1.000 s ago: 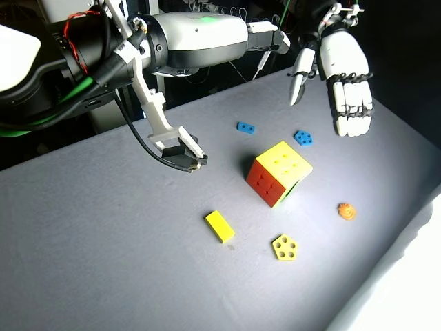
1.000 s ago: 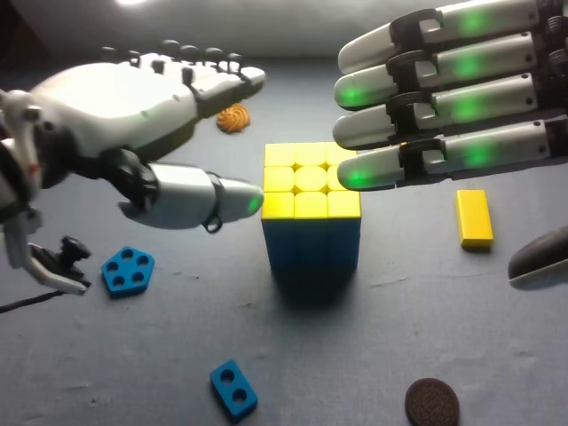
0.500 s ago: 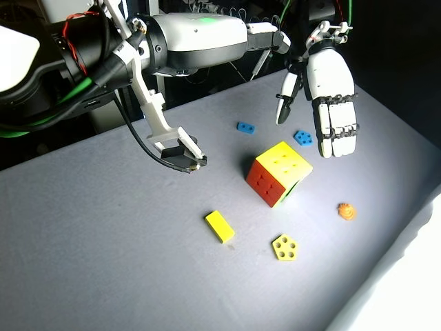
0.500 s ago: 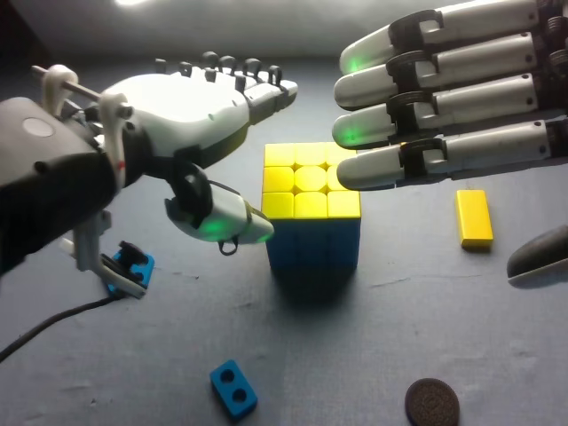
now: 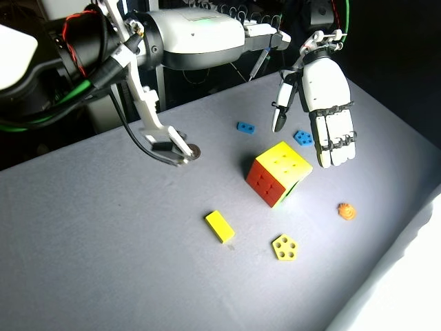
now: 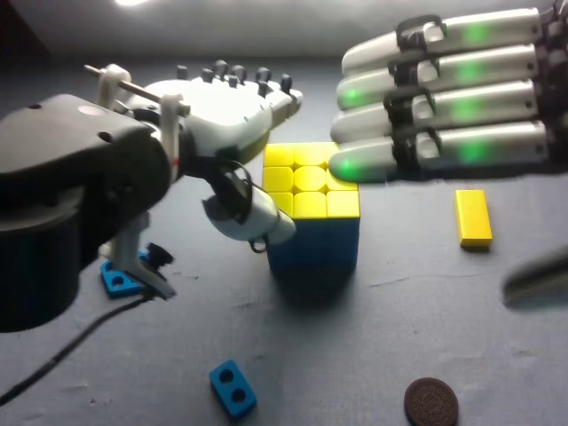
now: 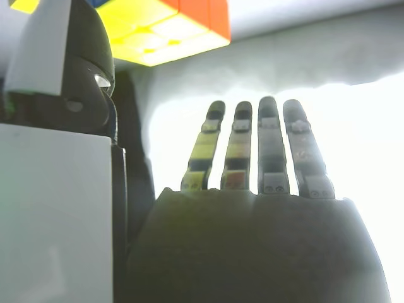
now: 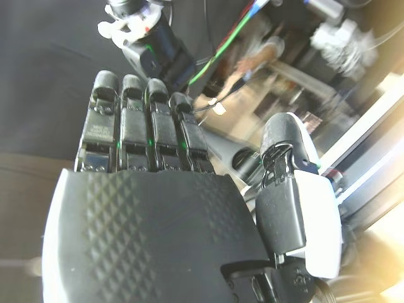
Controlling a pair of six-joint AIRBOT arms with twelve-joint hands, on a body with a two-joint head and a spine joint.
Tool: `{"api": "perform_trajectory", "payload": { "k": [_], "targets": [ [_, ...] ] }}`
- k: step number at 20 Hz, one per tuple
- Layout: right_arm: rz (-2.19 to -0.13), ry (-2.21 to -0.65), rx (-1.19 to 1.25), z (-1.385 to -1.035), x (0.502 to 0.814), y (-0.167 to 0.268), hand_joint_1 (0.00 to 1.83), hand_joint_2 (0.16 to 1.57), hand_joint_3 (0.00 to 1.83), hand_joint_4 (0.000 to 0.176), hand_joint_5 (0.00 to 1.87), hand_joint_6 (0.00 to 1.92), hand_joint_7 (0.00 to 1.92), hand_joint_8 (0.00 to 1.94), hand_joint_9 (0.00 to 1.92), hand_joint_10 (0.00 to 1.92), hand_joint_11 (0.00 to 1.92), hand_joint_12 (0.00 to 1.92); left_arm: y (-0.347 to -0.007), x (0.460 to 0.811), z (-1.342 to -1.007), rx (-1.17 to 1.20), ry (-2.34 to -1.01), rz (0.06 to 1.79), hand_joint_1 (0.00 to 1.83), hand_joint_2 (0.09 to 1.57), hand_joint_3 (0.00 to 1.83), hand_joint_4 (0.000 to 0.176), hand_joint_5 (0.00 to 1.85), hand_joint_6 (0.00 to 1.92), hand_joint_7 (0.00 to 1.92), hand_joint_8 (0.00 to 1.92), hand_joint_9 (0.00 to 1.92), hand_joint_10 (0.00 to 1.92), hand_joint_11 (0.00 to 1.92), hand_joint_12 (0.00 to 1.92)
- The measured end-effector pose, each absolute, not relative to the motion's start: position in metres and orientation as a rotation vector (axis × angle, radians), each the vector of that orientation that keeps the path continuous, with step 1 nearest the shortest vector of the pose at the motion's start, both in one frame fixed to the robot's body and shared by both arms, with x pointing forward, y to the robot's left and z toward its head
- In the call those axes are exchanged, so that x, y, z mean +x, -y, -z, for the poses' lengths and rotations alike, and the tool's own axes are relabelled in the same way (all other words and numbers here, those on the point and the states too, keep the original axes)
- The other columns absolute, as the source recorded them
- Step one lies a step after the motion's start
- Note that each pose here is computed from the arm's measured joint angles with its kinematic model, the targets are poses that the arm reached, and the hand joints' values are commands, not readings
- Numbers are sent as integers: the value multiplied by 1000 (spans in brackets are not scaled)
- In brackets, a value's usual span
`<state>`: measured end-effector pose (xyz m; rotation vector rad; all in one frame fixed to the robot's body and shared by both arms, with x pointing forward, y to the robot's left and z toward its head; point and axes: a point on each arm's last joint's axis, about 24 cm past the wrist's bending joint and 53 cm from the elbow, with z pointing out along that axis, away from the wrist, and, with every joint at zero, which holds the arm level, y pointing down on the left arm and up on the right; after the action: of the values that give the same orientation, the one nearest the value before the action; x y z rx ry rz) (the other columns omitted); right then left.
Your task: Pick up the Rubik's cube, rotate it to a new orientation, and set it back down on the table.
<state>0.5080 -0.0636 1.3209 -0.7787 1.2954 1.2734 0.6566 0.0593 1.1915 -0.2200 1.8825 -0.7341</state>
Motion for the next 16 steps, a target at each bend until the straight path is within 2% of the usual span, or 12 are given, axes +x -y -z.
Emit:
{"api": "perform_trajectory", "payload": {
  "k": [2, 5, 6, 7, 8, 12, 14, 16],
  "targets": [
    [-1215, -1365, -629, -1321, 531, 72, 85, 1250, 0, 0, 64, 6, 117, 5, 115, 10, 0, 365, -50, 655, -1189, -215, -1893, 749, 805, 1024, 0, 0, 0, 0, 0, 0, 0, 0, 0, 0],
    [-1153, -1453, -509, -1312, 547, 79, 74, 1265, 3, 0, 55, 2, 103, 2, 109, 6, 0, 360, -53, 657, -1186, -222, -1900, 723, 780, 1024, 0, 0, 0, 0, 0, 0, 0, 0, 0, 0],
    [-1135, -1482, -471, -1309, 550, 81, 54, 1275, 3, 0, 28, 3, 73, 3, 66, 6, 0, 201, -55, 658, -1184, -237, -1906, 718, 816, 1011, 0, 0, 0, 0, 0, 0, 0, 0, 0, 0],
    [-1129, -1496, -450, -1309, 552, 81, 54, 1275, 3, 0, 28, 3, 73, 3, 66, 6, 0, 201, -56, 659, -1183, -243, -1908, 716, 816, 1011, 0, 0, 0, 0, 0, 0, 0, 0, 0, 0],
    [-1123, -1511, -418, -1309, 554, 83, 112, 1261, 0, 0, 54, 11, 111, 10, 77, 9, 0, 113, -55, 659, -1183, -243, -1909, 715, 930, 992, 0, 0, 0, 0, 0, 0, 0, 0, 0, 0],
    [-1080, -1562, -329, -1308, 563, 89, 116, 1260, 0, 0, 44, 3, 132, 6, 86, 7, 0, 81, -56, 660, -1179, -251, -1916, 704, 949, 983, 0, 0, 0, 0, 0, 0, 0, 0, 0, 0],
    [-1062, -1587, -296, -1305, 567, 93, 69, 1267, 2, 0, 48, 1, 121, 3, 98, 7, 0, 232, -55, 664, -1174, -246, -1920, 692, 874, 1003, 0, 0, 0, 0, 0, 0, 0, 0, 0, 0],
    [-1025, -1609, -288, -1299, 571, 97, 97, 1266, 0, 0, 54, 5, 108, 3, 90, 3, 0, 304, -53, 664, -1172, -246, -1926, 695, 915, 989, 0, 0, 0, 0, 0, 0, 0, 0, 0, 0]
  ]
}}
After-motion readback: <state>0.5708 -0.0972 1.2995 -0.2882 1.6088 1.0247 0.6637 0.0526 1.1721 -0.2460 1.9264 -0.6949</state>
